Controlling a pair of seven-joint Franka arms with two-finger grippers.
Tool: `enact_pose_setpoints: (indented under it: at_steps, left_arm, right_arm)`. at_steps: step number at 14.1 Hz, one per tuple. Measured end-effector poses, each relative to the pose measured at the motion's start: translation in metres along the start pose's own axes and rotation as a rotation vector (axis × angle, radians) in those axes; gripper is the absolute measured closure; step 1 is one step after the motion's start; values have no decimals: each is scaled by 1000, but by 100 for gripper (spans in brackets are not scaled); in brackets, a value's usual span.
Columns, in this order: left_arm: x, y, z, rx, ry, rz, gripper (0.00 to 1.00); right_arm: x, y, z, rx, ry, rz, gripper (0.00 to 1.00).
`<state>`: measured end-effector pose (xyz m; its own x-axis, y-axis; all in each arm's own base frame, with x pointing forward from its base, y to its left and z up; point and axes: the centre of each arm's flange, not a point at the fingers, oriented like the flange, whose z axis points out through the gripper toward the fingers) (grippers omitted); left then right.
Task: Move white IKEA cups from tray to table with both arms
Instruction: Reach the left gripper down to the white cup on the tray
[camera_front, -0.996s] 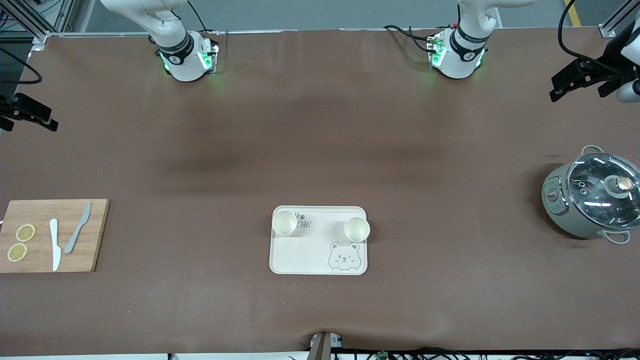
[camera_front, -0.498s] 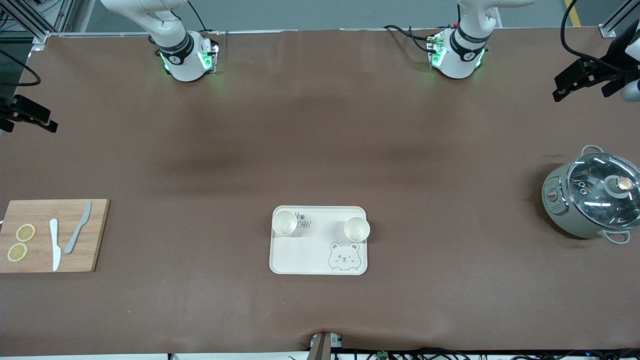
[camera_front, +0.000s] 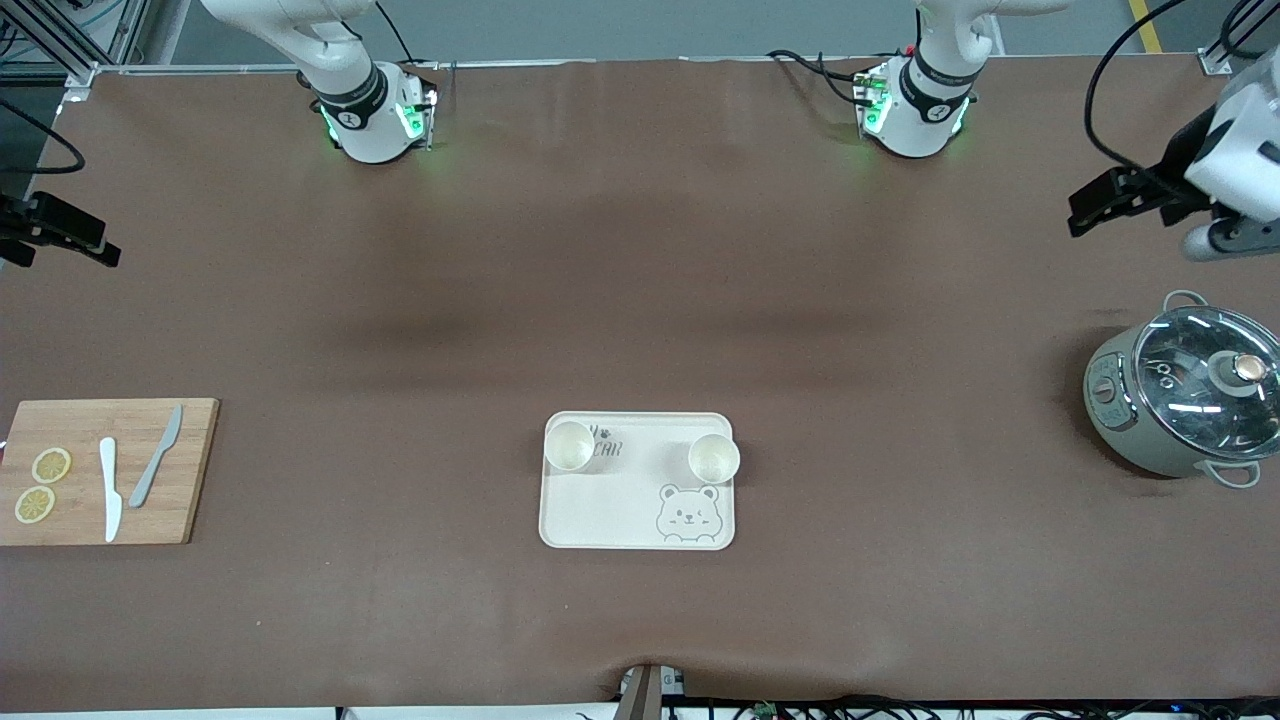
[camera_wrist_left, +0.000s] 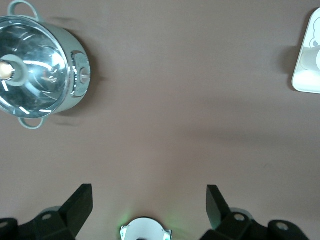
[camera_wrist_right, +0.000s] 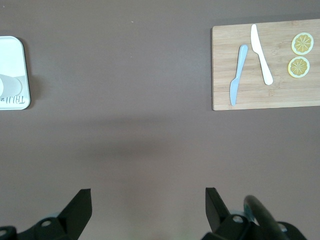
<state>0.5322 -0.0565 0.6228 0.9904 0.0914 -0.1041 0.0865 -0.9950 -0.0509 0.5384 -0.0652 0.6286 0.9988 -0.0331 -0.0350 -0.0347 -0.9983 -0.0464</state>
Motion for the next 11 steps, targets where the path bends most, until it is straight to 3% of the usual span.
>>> enact_pose_setpoints:
  at_steps: [6, 11]
  left_arm:
    - [28, 56, 93, -9, 38, 27, 0]
    - [51, 152, 179, -60, 64, -30, 0]
  right_arm:
    - [2, -1, 3, 3, -5, 0, 0]
    - [5, -1, 5, 2, 2, 0, 0]
